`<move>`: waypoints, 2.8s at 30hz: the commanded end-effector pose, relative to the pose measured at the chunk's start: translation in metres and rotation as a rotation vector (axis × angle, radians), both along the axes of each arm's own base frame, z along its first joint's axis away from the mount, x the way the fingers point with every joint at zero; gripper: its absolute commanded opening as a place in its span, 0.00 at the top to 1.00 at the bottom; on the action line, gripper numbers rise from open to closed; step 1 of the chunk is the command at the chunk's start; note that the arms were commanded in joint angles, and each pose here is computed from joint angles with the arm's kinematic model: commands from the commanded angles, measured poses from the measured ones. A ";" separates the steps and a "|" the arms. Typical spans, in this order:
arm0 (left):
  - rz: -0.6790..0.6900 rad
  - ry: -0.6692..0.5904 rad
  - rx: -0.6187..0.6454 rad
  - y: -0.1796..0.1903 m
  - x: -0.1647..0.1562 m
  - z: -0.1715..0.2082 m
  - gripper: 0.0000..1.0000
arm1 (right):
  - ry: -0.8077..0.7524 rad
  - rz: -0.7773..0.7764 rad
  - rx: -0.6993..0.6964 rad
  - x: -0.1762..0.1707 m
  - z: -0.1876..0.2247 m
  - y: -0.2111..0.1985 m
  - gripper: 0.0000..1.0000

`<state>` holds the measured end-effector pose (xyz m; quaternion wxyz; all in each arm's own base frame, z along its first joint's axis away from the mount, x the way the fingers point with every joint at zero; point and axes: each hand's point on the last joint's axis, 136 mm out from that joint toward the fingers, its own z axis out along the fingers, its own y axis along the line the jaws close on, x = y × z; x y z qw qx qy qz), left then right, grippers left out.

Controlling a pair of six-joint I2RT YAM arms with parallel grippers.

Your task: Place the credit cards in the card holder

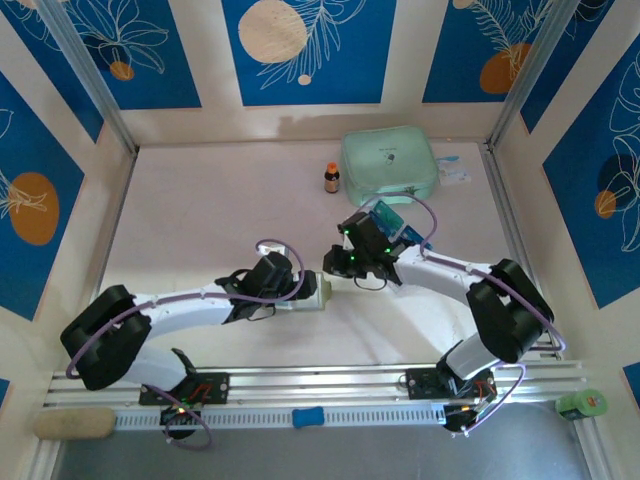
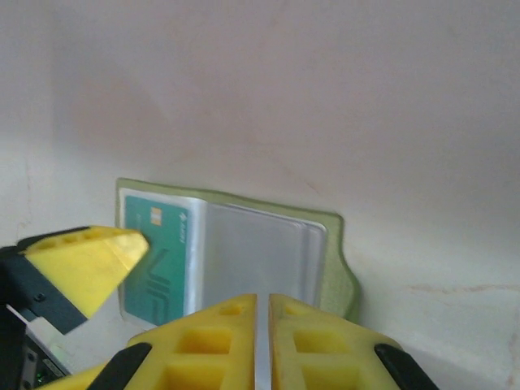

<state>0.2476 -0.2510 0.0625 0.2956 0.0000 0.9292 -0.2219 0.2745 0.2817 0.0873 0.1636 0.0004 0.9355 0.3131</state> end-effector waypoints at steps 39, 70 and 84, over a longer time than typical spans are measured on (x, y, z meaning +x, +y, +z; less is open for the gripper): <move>-0.072 -0.015 0.192 0.021 -0.007 -0.030 0.00 | 0.214 0.105 -0.006 -0.016 -0.073 0.045 1.00; -0.082 0.002 0.216 0.028 -0.013 -0.048 0.26 | 0.125 0.064 0.031 -0.005 -0.029 0.038 0.76; -0.078 -0.008 0.209 0.027 -0.012 -0.046 0.28 | 0.203 0.055 0.007 -0.011 -0.064 0.039 0.68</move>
